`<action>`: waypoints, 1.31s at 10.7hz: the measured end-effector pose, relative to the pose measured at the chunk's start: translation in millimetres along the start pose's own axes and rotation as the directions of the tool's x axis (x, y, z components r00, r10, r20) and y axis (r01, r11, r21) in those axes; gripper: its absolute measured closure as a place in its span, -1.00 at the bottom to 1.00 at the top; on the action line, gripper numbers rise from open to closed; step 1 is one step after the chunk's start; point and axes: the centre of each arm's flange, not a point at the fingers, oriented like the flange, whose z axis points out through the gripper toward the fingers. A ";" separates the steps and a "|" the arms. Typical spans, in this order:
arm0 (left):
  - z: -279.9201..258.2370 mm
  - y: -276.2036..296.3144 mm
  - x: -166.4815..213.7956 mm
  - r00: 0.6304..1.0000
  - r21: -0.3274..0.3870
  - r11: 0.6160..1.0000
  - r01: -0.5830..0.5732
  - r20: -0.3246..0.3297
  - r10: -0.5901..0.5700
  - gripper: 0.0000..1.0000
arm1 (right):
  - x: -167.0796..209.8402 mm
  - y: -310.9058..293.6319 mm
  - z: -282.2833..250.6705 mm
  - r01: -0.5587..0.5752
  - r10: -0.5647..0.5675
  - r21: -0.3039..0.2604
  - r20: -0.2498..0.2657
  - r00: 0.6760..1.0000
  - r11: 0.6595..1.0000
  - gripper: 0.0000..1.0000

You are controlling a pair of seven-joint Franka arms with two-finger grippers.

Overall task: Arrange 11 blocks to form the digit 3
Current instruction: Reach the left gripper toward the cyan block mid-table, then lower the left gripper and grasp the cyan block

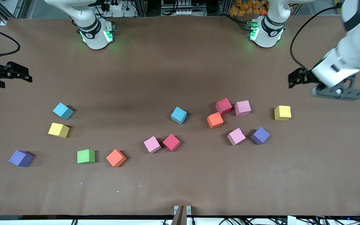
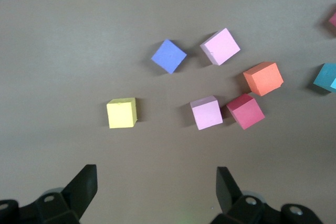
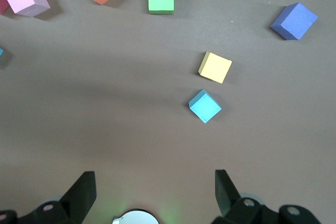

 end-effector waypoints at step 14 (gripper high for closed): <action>203.2 313.9 25.0 0.805 -0.026 0.805 0.593 0.043 -0.591 -1.00 | -1.9 -2.2 1.3 0.003 -0.003 0.005 0.020 1.000 1.000 -1.00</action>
